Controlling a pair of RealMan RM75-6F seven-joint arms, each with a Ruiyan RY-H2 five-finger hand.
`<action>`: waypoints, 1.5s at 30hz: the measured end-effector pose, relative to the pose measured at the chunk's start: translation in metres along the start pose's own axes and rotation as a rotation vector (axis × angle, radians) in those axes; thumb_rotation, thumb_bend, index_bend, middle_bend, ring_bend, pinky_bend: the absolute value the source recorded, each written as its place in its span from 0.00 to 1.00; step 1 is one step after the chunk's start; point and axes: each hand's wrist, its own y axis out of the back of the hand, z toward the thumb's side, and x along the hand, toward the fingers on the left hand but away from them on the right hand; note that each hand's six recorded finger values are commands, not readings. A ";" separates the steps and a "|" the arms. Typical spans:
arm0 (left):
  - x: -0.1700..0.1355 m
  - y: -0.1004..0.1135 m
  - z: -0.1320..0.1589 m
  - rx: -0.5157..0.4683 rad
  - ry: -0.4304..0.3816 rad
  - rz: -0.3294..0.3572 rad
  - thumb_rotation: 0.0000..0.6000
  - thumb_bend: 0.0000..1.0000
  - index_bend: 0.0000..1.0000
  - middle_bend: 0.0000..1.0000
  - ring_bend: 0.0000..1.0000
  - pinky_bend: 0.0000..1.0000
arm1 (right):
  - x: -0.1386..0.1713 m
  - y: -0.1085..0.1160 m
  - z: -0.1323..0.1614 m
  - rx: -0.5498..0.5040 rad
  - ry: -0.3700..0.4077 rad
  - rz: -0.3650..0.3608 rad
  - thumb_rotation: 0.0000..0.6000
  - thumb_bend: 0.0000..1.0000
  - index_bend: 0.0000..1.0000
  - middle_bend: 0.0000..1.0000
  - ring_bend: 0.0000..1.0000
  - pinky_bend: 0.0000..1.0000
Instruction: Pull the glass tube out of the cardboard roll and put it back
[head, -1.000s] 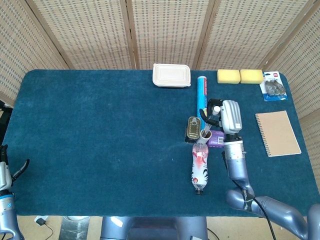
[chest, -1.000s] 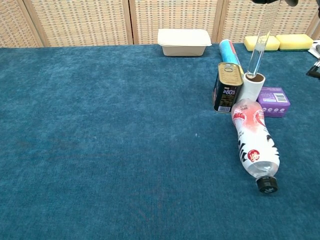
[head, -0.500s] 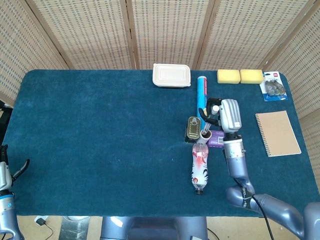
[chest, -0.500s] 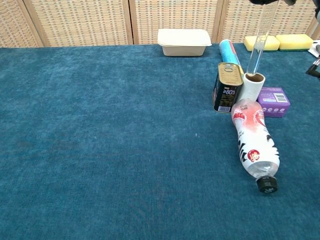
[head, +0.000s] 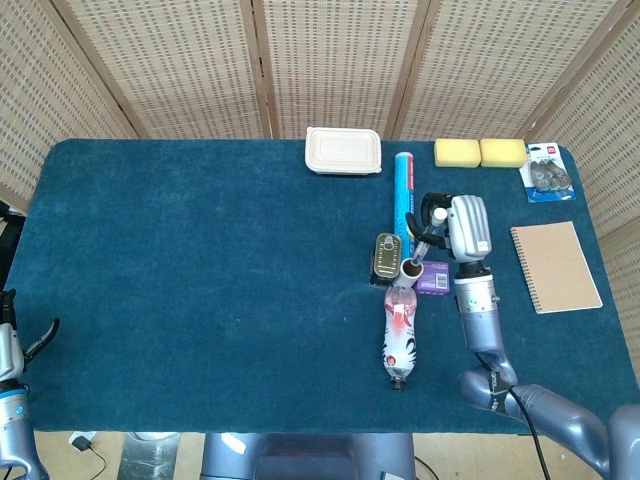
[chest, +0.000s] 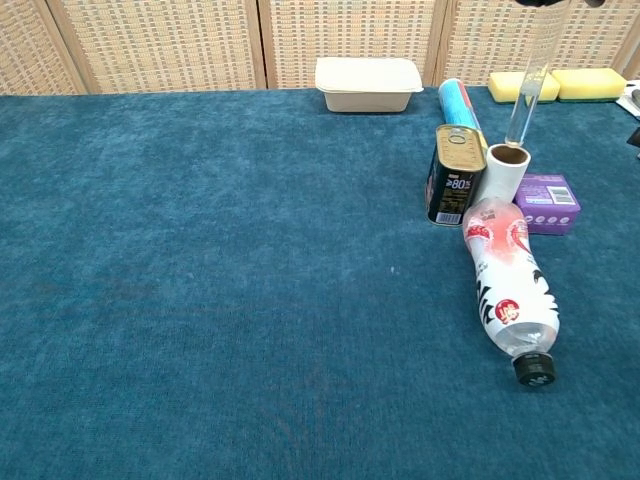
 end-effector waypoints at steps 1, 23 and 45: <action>0.000 0.000 0.000 0.000 0.000 0.000 0.00 0.00 0.01 0.07 0.00 0.07 | 0.000 0.000 -0.001 0.001 -0.001 0.000 1.00 0.39 0.80 1.00 0.95 0.86; 0.000 0.000 0.000 -0.001 0.000 -0.001 0.00 0.00 0.01 0.07 0.00 0.07 | 0.009 -0.011 0.001 -0.013 -0.007 0.023 1.00 0.39 0.80 1.00 0.95 0.86; 0.000 0.000 0.000 0.002 -0.001 -0.002 0.01 0.00 0.01 0.07 0.00 0.07 | 0.012 -0.022 -0.009 -0.070 -0.032 0.029 1.00 0.39 0.80 1.00 0.95 0.86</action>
